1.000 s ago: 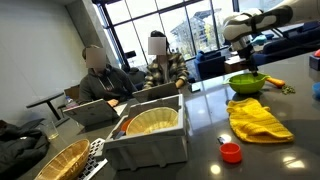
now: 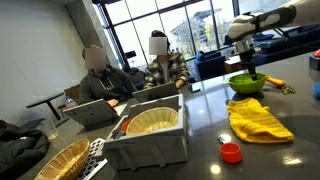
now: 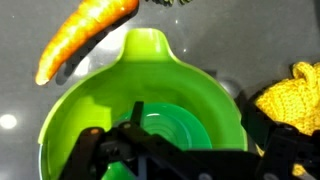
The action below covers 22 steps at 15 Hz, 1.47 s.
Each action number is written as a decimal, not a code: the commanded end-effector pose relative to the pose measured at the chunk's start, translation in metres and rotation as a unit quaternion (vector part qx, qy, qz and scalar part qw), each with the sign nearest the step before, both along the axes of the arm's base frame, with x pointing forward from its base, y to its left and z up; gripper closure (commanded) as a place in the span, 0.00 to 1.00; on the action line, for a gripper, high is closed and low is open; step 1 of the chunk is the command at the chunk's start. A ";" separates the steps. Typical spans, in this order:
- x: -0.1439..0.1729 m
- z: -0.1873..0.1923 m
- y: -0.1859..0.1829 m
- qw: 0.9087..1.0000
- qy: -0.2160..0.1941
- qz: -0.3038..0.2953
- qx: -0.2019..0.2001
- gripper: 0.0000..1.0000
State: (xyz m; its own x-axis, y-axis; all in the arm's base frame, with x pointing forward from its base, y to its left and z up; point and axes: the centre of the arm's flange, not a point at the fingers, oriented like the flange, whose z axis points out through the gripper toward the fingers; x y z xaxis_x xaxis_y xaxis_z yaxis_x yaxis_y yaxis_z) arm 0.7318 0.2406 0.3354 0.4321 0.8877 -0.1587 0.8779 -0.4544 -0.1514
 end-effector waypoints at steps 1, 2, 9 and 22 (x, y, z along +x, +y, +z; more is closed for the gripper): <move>0.073 0.010 0.016 1.000 0.003 -0.025 0.019 0.00; 0.074 0.008 0.015 0.999 0.001 -0.028 0.019 0.00; 0.078 0.006 0.026 0.997 -0.033 -0.064 0.018 0.00; 0.082 -0.014 0.041 0.991 -0.045 -0.123 -0.008 0.00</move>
State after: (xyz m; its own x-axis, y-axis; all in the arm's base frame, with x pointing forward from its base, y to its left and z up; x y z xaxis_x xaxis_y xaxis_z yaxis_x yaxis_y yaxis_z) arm 0.7434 0.2582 0.3104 0.6282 0.7717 -0.0990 0.7684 -0.6353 -0.0765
